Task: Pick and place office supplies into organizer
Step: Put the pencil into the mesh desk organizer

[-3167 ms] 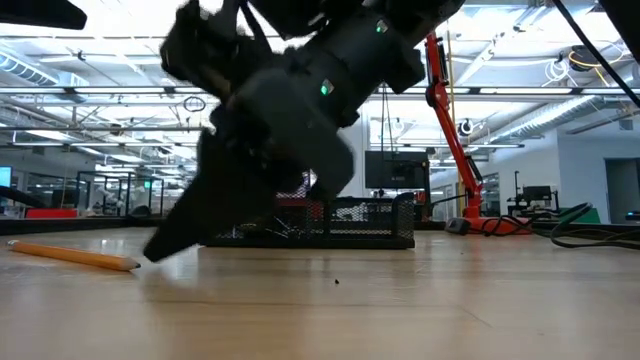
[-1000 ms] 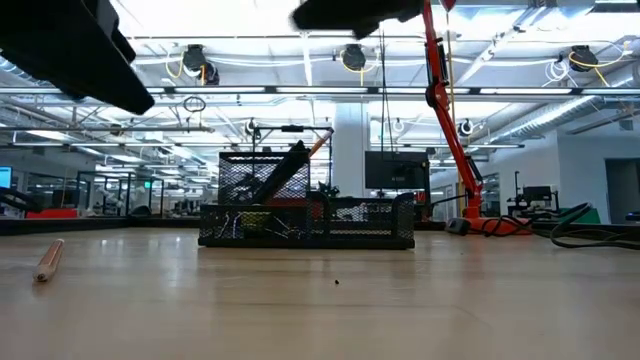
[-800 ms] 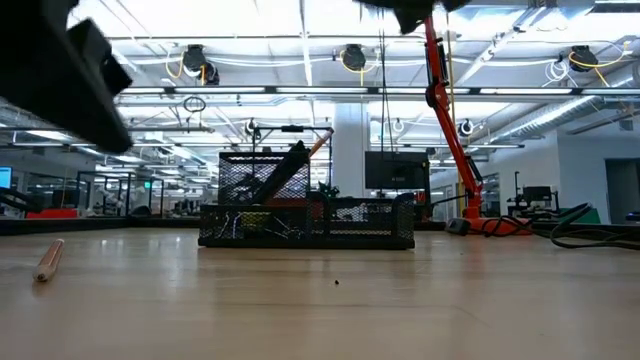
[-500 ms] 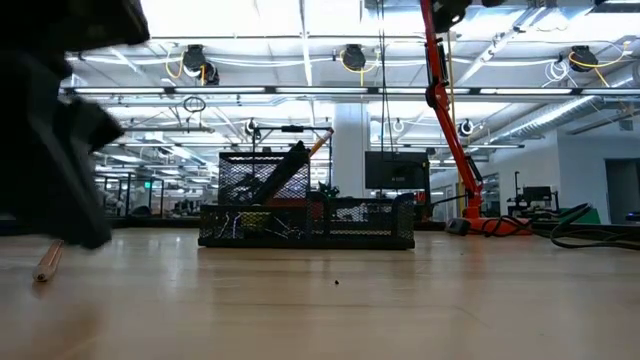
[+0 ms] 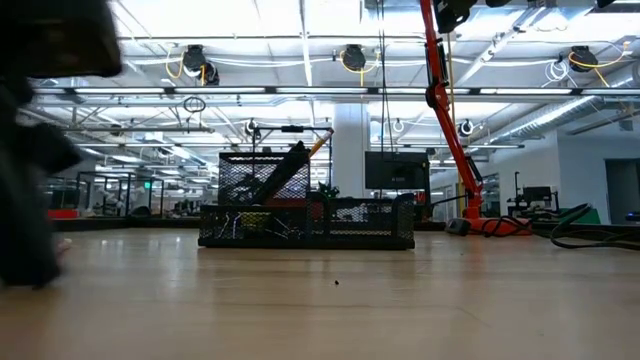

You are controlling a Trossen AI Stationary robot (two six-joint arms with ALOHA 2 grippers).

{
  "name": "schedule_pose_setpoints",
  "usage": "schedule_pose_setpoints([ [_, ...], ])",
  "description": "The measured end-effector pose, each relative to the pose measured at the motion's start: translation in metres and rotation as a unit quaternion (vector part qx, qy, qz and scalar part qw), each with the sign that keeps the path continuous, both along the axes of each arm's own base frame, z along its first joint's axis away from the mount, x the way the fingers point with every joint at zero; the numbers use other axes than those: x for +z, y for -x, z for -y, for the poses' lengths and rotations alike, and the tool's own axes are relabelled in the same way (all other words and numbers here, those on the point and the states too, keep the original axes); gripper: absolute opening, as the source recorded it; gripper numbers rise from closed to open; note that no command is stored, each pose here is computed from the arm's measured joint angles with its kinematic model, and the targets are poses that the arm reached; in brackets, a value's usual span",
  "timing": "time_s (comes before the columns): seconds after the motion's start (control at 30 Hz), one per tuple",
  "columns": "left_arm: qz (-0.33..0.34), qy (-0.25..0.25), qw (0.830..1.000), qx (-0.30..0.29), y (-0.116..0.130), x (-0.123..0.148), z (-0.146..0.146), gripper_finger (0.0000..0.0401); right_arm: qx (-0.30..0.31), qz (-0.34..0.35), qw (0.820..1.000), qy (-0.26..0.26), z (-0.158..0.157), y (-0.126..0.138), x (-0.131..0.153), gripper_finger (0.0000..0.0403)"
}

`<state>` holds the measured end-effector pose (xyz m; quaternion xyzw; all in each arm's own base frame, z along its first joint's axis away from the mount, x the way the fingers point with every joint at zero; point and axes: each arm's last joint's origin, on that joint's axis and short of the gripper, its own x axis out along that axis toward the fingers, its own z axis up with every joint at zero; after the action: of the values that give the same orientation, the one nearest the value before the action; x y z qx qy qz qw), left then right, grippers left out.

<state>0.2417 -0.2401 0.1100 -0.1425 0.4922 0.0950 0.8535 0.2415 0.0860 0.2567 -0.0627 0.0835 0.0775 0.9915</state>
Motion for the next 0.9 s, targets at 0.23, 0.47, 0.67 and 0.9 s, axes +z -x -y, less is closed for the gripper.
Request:
schedule_pose_setpoints([
  [0.23, -0.052, 0.014, 0.998, 0.046, 0.027, 0.009, 0.005, 0.0026, 0.0, 0.0, 1.0, -0.001, 0.0, 0.0, 0.0, 0.0],
  [0.47, -0.086, 0.002, 0.993, 0.077, 0.046, 0.009, 0.007, 0.0026, 0.0, 0.001, 1.0, -0.001, 0.0, 0.0, 0.0, 0.0],
  [0.67, -0.11, 0.001, 0.99, 0.089, 0.056, 0.008, 0.008, 0.0026, 0.0, 0.0, 1.0, -0.001, 0.0, 0.0, 0.0, 0.0],
  [0.9, -0.126, -0.019, 0.985, 0.114, 0.07, 0.008, 0.009, 0.0026, -0.001, -0.003, 1.0, -0.004, 0.0, 0.0, 0.0, 0.0],
])
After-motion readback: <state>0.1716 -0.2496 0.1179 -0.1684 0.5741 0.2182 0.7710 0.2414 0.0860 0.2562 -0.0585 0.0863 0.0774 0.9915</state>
